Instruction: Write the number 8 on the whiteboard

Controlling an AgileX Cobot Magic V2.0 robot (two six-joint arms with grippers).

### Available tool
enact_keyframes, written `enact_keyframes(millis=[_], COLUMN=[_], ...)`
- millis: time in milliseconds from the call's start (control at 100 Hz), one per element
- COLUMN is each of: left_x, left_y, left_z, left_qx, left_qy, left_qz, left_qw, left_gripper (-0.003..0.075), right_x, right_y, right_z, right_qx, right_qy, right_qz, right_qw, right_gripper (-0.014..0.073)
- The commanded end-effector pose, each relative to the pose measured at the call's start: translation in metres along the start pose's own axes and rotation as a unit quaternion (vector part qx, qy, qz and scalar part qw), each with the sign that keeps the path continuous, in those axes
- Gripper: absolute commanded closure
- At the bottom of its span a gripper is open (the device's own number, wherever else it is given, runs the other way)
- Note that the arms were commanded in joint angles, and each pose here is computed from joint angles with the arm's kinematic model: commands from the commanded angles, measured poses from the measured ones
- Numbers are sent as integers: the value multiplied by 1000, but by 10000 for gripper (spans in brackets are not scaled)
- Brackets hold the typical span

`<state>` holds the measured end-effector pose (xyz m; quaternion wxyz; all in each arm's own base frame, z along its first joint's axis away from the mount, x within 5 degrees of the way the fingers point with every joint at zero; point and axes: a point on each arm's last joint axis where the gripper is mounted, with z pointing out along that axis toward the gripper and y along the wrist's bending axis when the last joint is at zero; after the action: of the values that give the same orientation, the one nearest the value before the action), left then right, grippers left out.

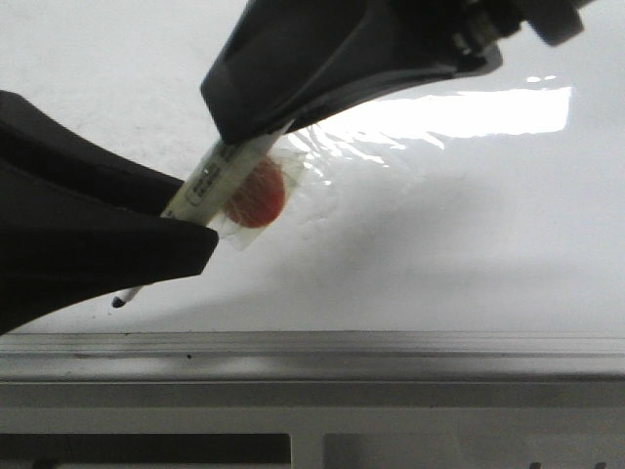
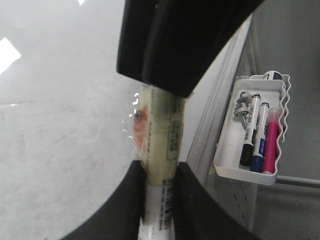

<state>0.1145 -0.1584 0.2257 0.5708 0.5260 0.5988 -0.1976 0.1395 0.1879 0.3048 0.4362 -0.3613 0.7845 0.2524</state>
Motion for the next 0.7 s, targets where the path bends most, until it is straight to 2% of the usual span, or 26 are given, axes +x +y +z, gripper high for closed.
enact_keyframes(millis=[0, 40, 160, 210, 350, 470, 620, 690], left_x=[-17, -17, -18, -18, -22, -25, -41, -46], left_y=[6, 6, 6, 8, 10, 13, 20, 21], left_z=[-1, -1, -1, -1, -8, -22, -58, -73], left_qx=[-13, -14, -17, -23, -35, -52, -101, -114], left_qy=[-58, -58, -61, -63, -73, -56, -111, -128], left_qz=[-6, -7, -13, -26, -31, -40, -92, -109], left_qw=[998, 998, 998, 997, 996, 996, 984, 979], left_gripper=[717, 682, 515, 484, 478, 478, 478, 478], right_x=[-16, -16, -15, -15, -17, -19, -40, -52], right_y=[1, 1, 1, 1, 1, 2, 1, -4], right_z=[-6, -6, -6, -6, -6, -11, -34, -44], right_qx=[-1, -1, -1, -1, -1, -4, -1, 9], right_qy=[-40, -40, -39, -39, -46, -57, -104, -105], right_qz=[-6, -6, -6, -6, -6, 3, 4, 9], right_qw=[999, 999, 999, 999, 999, 998, 995, 994], right_gripper=[563, 575, 622, 643, 666, 666, 666, 655])
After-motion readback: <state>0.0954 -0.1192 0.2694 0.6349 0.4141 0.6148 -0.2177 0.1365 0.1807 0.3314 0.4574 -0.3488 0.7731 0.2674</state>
